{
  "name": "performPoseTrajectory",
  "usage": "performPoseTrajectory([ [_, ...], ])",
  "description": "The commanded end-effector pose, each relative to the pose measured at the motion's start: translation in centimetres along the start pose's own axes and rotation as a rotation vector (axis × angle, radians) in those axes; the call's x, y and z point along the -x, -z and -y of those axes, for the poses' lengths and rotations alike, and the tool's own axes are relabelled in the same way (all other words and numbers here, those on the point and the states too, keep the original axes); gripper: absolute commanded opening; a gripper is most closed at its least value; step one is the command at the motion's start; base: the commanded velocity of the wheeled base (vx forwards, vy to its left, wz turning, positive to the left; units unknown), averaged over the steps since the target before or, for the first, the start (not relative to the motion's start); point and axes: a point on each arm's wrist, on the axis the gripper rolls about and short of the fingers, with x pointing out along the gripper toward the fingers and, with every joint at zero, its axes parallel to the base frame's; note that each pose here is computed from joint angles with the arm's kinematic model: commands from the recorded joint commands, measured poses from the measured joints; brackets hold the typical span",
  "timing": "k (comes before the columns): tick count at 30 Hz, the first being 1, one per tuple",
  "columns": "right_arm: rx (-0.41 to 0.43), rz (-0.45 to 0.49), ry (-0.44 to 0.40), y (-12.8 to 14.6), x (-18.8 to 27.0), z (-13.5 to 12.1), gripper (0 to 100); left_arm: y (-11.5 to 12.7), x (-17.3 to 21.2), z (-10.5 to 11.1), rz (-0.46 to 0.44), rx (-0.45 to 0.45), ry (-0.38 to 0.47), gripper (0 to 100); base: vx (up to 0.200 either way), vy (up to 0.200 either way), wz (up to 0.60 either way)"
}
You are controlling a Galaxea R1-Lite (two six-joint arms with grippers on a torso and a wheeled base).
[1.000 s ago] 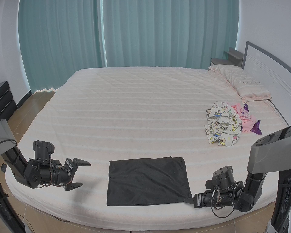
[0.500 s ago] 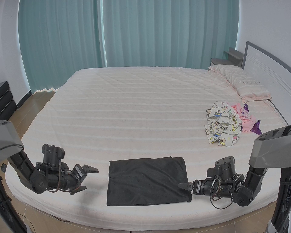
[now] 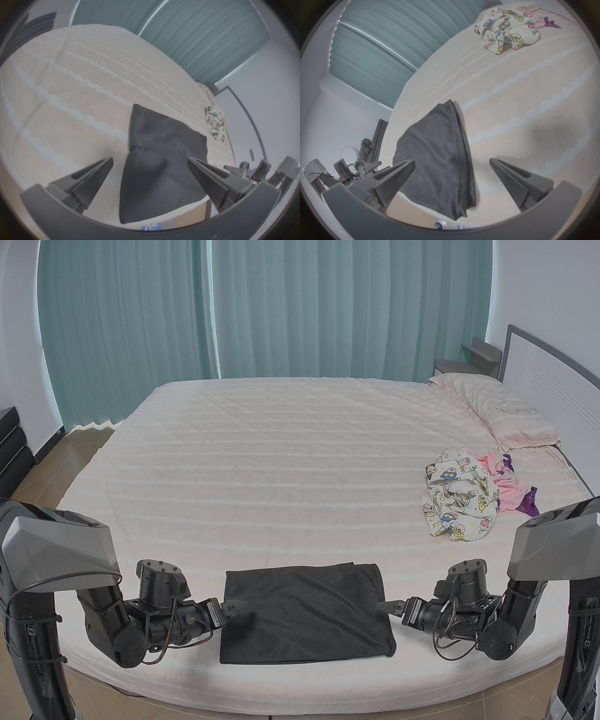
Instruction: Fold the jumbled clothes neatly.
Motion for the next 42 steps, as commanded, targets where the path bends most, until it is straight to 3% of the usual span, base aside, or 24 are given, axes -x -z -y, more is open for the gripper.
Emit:
performPoseTrajectory([
  [1, -0.006, -0.002, 0.009, 0.0, -0.5, 0.5, 100, 1.7, -1.4, -1.0, -0.063, -0.019, -0.037, 100, 0.000, 0.000, 0.00],
  [9, 0.056, 0.029, -0.010, -0.1, -2.8, -0.8, 100, 1.6, -2.1, -0.8, -0.057, -0.027, -0.022, 100, 0.000, 0.000, 0.00],
  [10, 0.112, 0.015, -0.008, 0.5, -3.6, -0.8, 100, 1.7, -2.3, -0.4, -0.058, -0.035, -0.009, 100, 0.000, 0.000, 0.00],
  [12, 0.144, 0.009, -0.007, 0.8, -4.6, -0.8, 100, 1.9, -2.7, -0.3, -0.062, -0.041, -0.009, 100, 0.000, 0.000, 0.00],
  [25, 0.175, -0.008, 0.002, 0.1, -6.4, -1.6, 100, 1.6, -3.3, 0.6, -0.039, -0.045, 0.013, 100, 0.000, 0.000, 0.00],
  [34, 0.193, -0.013, -0.020, 0.7, -7.1, -2.3, 100, 1.3, -3.5, 1.5, -0.021, 0.006, 0.045, 100, 0.000, 0.000, 0.00],
  [42, 0.193, 0.054, 0.020, -0.5, -6.3, -2.6, 100, 1.1, -3.5, 1.5, 0.003, 0.005, 0.029, 100, 0.000, 0.000, 0.00],
])
